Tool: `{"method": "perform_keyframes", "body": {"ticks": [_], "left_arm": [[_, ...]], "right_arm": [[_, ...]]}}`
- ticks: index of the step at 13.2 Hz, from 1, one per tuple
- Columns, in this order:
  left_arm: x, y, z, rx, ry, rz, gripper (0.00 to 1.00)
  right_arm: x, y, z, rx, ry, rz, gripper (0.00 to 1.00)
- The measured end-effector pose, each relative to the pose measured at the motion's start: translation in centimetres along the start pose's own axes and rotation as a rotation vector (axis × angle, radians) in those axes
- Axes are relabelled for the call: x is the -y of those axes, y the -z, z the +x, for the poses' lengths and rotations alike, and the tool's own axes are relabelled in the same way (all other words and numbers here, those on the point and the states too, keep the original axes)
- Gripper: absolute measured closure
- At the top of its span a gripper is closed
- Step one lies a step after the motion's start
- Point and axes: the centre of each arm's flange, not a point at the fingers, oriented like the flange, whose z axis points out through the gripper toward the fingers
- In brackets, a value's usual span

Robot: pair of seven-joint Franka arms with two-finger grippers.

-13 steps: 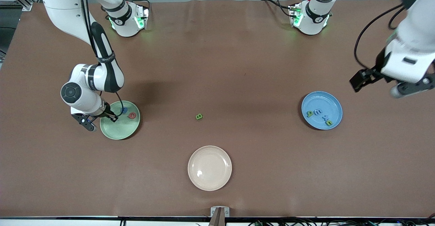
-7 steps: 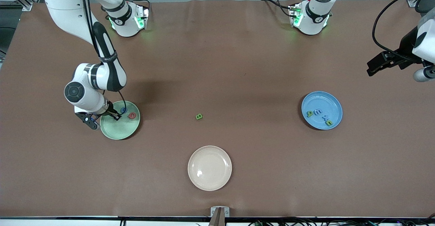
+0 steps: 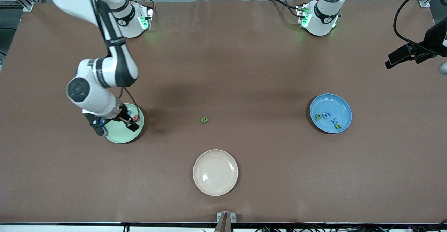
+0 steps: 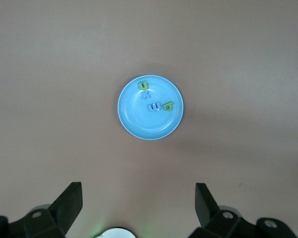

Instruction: Sort upper and lower case letters into plates

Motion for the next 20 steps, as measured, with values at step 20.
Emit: {"method": "perform_keyframes", "body": {"ticks": [20], "left_arm": [[-2.6,0.7,-2.1,-0.055,0.012,0.035,0.00]], "right_arm": [[13.2,-13.8,-21.9,-0.047,-0.164,0.016,0.10]]}}
